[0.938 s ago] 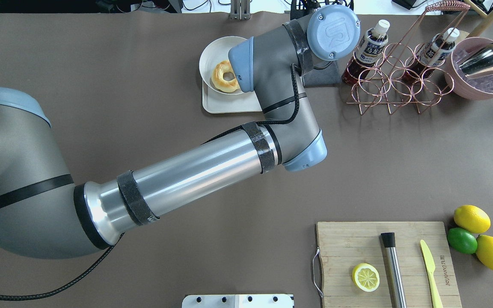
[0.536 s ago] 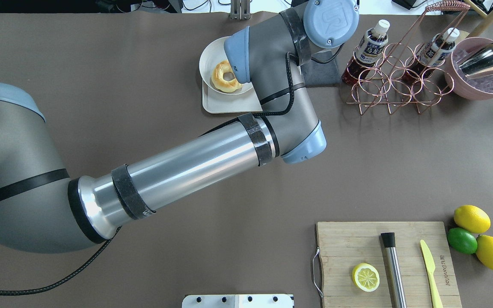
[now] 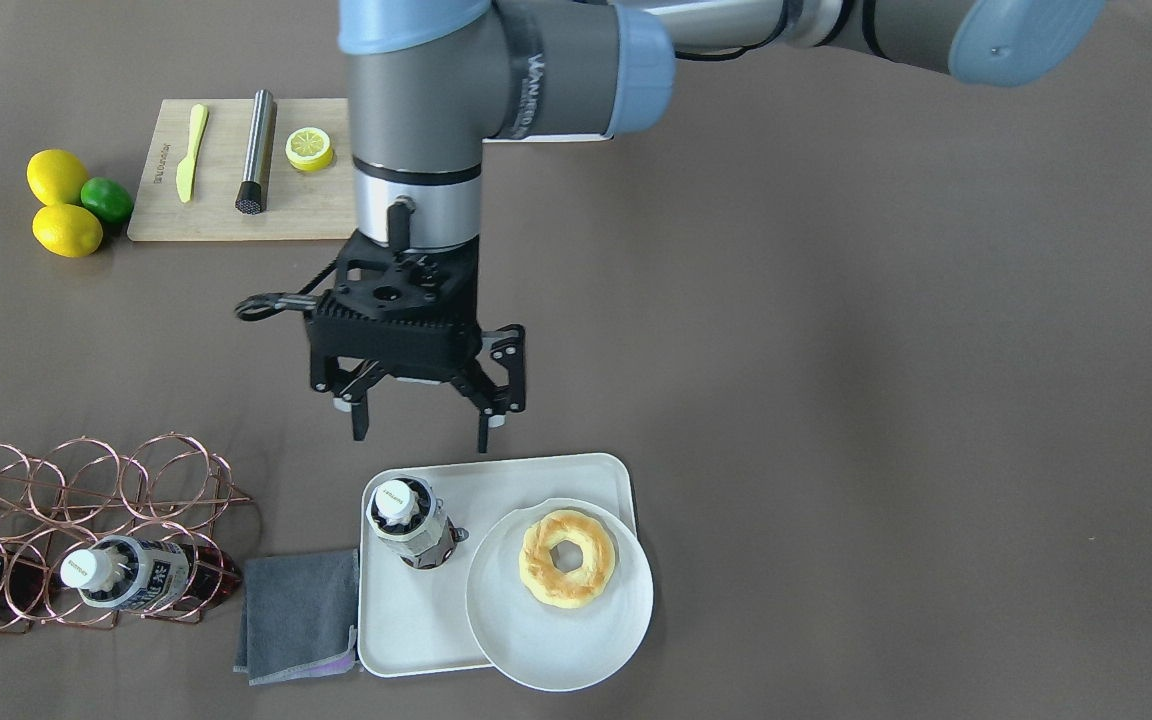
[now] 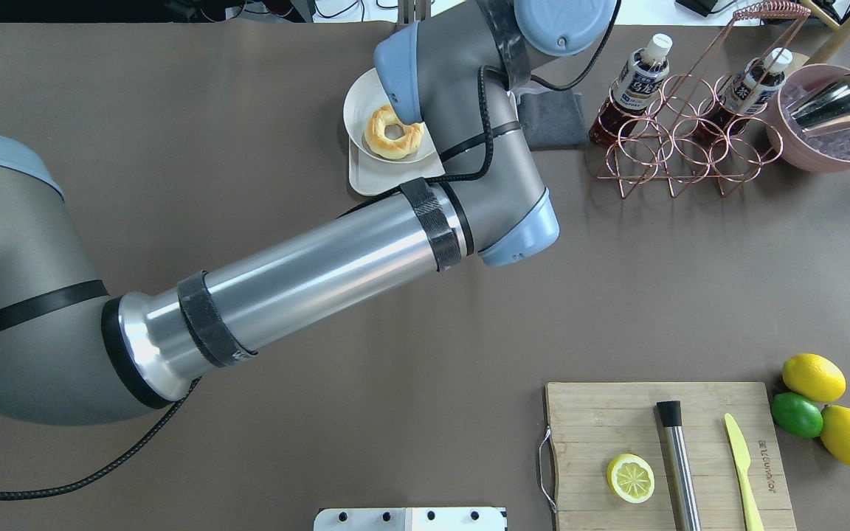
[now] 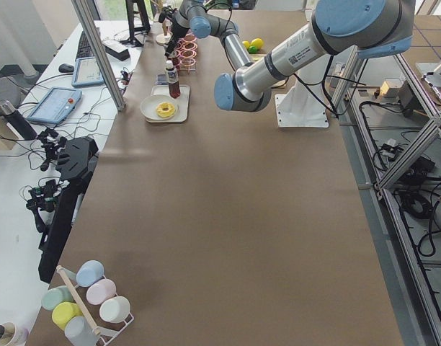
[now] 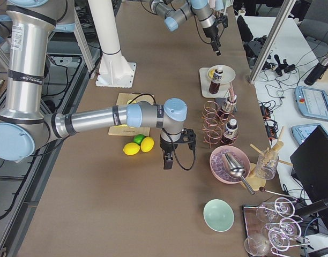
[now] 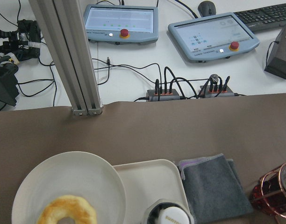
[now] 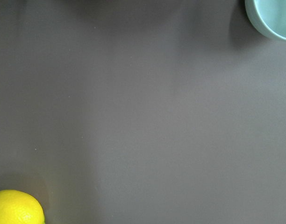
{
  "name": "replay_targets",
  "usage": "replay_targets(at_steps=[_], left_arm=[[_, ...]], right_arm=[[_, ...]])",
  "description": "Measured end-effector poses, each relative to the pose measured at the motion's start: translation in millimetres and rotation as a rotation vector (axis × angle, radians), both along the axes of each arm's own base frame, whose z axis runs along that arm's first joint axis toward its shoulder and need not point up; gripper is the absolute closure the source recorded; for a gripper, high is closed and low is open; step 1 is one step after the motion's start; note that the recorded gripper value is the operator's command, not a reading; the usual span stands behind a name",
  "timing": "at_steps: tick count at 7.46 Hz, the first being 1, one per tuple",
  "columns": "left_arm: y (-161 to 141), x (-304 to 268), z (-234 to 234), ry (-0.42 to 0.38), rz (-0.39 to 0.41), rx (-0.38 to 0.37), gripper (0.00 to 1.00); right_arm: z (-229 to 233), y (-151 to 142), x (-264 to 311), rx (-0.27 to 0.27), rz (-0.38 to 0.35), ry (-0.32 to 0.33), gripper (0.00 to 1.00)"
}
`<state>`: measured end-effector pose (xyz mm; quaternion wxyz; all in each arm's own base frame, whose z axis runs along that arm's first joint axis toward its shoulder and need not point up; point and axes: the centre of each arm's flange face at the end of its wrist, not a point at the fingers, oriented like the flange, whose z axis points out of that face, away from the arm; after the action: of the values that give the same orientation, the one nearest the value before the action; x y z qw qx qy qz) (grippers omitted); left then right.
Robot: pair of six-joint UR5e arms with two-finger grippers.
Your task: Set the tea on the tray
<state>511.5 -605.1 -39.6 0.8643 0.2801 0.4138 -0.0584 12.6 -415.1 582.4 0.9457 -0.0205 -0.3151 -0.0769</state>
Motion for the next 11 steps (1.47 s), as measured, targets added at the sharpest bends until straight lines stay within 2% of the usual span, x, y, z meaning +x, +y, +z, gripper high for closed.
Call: replay_targets(at_steps=[1, 3, 4, 5, 7, 8, 10, 11], left_arm=[[8.4, -39.9, 40.6, -0.008, 0.062, -0.006, 0.03], [21.9, -154.1, 168.1, -0.015, 0.197, -0.044, 0.02], [32.5, -207.4, 227.4, -0.042, 0.232, -0.049, 0.02], [38.7, -253.6, 284.5, -0.099, 0.25, -0.049, 0.02], [38.3, -354.1, 395.5, -0.271, 0.295, -0.031, 0.02], [37.9, -407.5, 445.7, -0.335, 0.339, -0.027, 0.02], [48.9, -496.0, 547.2, -0.364, 0.469, -0.034, 0.02], [69.4, -517.9, 597.0, -0.357, 0.514, -0.073, 0.02]], right_arm=[[0.7, 0.2, -0.3, -0.002, 0.0, -0.004, 0.0], [7.0, 0.8, -0.4, -0.015, -0.002, -0.004, 0.0], [12.8, 1.1, 0.8, -0.025, -0.001, -0.001, 0.0], [20.6, 1.9, 7.6, -0.04, 0.014, 0.002, 0.0], [32.5, 6.4, 29.8, -0.064, 0.066, 0.006, 0.0], [35.2, 8.2, 36.2, -0.07, 0.081, 0.007, 0.0], [38.3, 9.9, 39.8, -0.077, 0.091, 0.006, 0.0], [38.6, 9.2, 39.9, -0.078, 0.091, 0.005, 0.0]])
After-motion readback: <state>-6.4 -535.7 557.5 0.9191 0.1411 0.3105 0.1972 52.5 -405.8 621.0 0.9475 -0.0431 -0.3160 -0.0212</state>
